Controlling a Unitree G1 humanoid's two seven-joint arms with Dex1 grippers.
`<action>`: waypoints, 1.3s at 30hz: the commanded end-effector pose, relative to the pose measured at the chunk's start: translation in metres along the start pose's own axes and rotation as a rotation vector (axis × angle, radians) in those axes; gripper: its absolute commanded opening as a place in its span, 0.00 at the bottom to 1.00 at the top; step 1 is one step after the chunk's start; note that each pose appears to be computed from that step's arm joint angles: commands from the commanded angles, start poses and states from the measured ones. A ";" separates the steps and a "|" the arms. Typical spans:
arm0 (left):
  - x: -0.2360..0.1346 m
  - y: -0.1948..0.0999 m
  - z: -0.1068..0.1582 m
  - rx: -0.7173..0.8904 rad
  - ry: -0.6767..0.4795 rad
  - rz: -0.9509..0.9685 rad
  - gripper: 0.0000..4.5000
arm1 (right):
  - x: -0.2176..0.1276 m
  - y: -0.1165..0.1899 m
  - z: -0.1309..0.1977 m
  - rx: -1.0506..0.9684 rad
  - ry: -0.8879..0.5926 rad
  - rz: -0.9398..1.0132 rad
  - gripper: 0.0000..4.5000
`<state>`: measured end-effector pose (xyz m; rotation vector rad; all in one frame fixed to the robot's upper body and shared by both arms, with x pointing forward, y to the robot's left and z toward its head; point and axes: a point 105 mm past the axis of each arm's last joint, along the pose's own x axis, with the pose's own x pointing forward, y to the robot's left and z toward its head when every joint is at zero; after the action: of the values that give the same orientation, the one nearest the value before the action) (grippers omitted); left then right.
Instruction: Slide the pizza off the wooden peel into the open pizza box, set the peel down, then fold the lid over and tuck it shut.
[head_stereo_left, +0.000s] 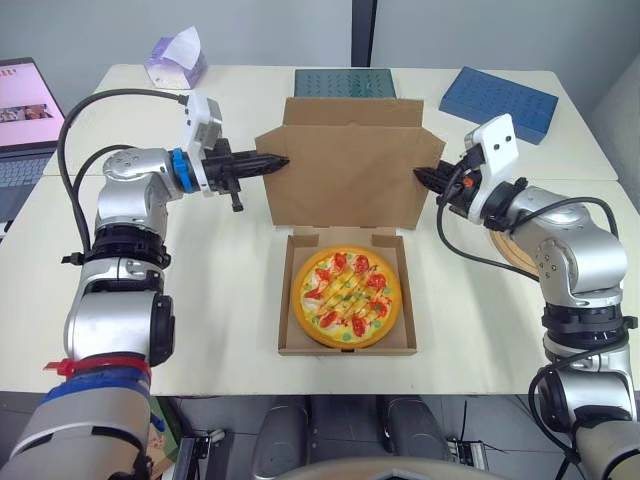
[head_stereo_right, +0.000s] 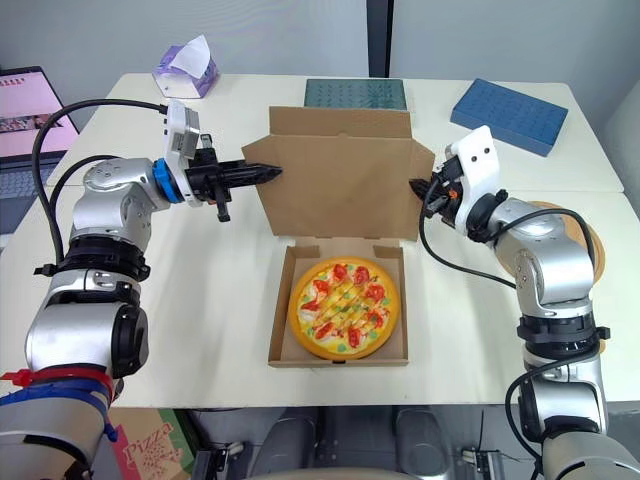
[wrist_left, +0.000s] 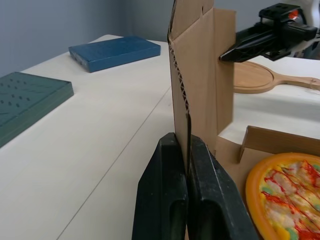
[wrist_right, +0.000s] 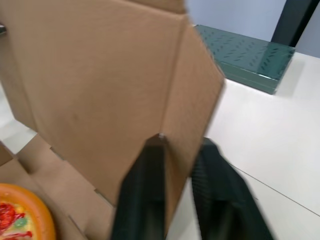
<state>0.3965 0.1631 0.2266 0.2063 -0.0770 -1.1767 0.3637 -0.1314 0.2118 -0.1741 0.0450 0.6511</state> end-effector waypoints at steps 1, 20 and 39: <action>0.005 0.008 0.025 0.062 -0.041 0.042 0.00 | -0.006 0.002 0.021 -0.048 -0.061 -0.009 0.00; 0.040 -0.005 0.045 -0.007 -0.109 0.167 0.00 | -0.013 0.001 0.043 -0.181 -0.146 -0.211 0.00; 0.046 -0.047 0.045 -0.082 -0.276 0.454 0.00 | -0.015 0.026 0.036 -0.142 -0.153 -0.234 0.00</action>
<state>0.3781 0.1152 0.2367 -0.0581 -0.2075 -0.6917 0.3452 -0.1270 0.2338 -0.2536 -0.1110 0.3795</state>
